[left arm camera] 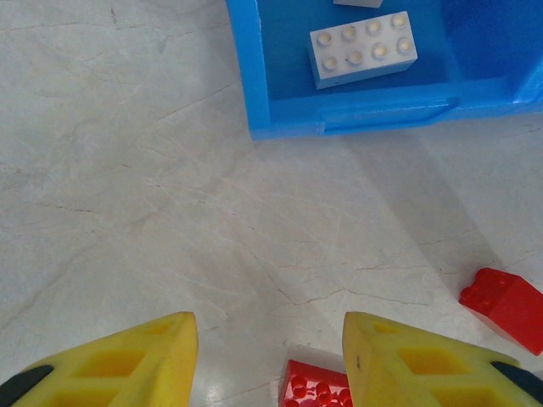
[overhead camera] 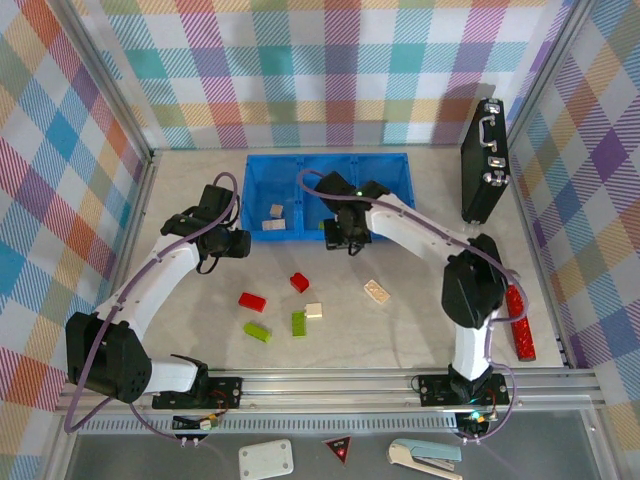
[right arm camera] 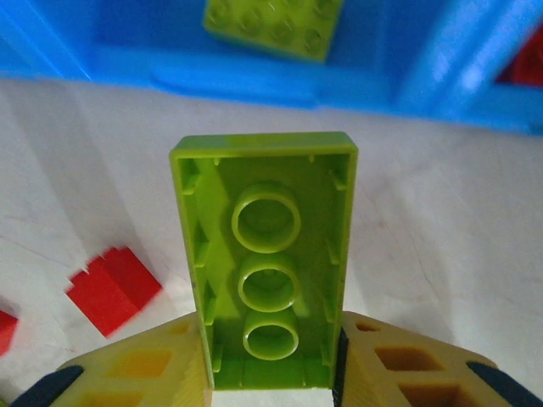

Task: Sort the legos into containers by color
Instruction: Place the lego in the container.

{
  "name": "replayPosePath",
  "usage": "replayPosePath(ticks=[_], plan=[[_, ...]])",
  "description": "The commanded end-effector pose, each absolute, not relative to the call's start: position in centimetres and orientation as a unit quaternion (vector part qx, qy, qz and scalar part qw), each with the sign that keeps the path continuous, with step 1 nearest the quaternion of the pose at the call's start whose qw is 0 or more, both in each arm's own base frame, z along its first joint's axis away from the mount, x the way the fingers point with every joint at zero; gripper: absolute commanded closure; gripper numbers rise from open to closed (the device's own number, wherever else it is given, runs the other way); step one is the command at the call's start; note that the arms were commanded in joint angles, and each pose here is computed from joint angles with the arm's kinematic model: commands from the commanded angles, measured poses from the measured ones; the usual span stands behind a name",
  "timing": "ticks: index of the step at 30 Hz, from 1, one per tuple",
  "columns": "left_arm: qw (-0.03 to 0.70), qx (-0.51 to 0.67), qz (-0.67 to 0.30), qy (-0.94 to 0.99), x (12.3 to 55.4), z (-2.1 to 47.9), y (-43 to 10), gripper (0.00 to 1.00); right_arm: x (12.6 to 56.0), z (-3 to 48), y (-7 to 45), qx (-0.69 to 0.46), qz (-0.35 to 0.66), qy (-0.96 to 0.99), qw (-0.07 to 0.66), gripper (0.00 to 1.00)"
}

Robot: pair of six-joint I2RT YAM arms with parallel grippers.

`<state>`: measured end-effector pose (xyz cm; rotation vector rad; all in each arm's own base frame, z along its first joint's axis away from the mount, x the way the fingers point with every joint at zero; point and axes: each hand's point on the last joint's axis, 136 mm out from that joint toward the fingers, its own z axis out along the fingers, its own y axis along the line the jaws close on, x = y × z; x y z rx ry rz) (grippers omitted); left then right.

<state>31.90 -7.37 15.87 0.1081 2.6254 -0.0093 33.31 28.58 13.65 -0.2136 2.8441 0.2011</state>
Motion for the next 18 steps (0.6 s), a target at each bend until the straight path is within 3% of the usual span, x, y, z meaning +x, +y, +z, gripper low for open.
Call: replayPosePath(ticks=[1, 18], plan=[[0.251, 0.044, -0.009, 0.967, 31.4, 15.7, -7.3, 0.52, 35.0, 13.9, 29.4, -0.096, 0.075, 0.983, 0.137, 0.61], [0.25, 0.043, 0.0, 0.967, 31.5, 15.6, -7.0, 0.52, 45.1, 11.1, 31.4, -0.089, 0.085, 0.981, 0.151, 0.62]])
